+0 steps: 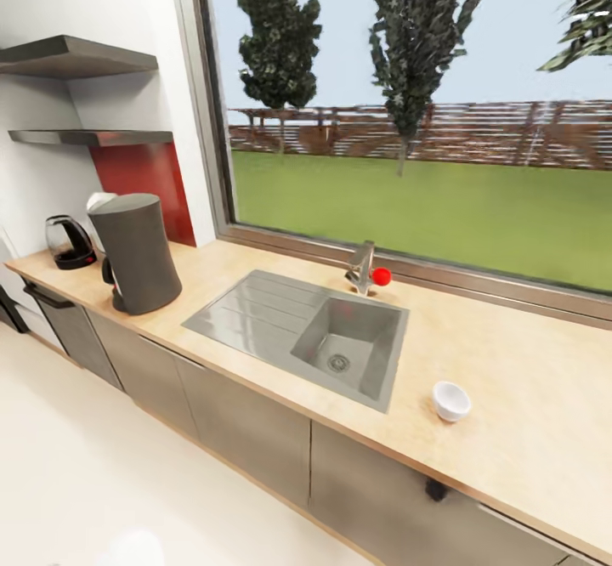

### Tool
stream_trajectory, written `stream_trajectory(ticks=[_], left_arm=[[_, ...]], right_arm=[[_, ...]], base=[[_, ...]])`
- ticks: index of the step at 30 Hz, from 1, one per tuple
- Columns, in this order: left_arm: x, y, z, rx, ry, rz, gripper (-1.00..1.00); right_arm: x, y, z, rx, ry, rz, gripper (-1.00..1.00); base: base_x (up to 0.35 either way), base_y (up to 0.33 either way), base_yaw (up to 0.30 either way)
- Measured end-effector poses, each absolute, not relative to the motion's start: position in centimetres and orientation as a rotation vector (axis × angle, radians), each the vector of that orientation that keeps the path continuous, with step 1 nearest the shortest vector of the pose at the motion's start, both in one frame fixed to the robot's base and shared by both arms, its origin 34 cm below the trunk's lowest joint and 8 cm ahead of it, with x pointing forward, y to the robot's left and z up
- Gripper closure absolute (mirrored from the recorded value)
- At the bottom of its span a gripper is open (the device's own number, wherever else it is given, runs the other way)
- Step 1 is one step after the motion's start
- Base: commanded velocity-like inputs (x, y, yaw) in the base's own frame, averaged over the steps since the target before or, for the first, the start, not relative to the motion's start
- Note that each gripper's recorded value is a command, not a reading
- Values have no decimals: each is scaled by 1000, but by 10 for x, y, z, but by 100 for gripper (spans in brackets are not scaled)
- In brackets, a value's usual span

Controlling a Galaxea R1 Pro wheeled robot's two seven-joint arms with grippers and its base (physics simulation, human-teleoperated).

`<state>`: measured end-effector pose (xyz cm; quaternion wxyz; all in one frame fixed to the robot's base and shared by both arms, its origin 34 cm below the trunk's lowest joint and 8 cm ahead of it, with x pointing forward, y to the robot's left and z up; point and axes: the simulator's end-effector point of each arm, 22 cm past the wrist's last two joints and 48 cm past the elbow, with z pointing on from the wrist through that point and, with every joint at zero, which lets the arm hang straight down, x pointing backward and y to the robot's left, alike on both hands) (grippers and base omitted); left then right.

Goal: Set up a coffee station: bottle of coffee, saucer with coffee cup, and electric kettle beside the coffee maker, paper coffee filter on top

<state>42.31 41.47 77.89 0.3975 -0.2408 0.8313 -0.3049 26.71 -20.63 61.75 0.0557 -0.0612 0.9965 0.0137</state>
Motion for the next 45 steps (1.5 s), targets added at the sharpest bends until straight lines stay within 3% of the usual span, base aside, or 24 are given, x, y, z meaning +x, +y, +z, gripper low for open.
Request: stream_trajectory(ticks=[34, 45], left_arm=[[423, 415, 779, -610, 2104, -772, 100], [423, 414, 779, -610, 2105, -774, 100]], right_arm=[[264, -204, 617, -183, 3028, 48, -100], [264, -203, 617, -184, 3028, 52, -100]], base=[[125, 294, 0], [90, 298, -110]])
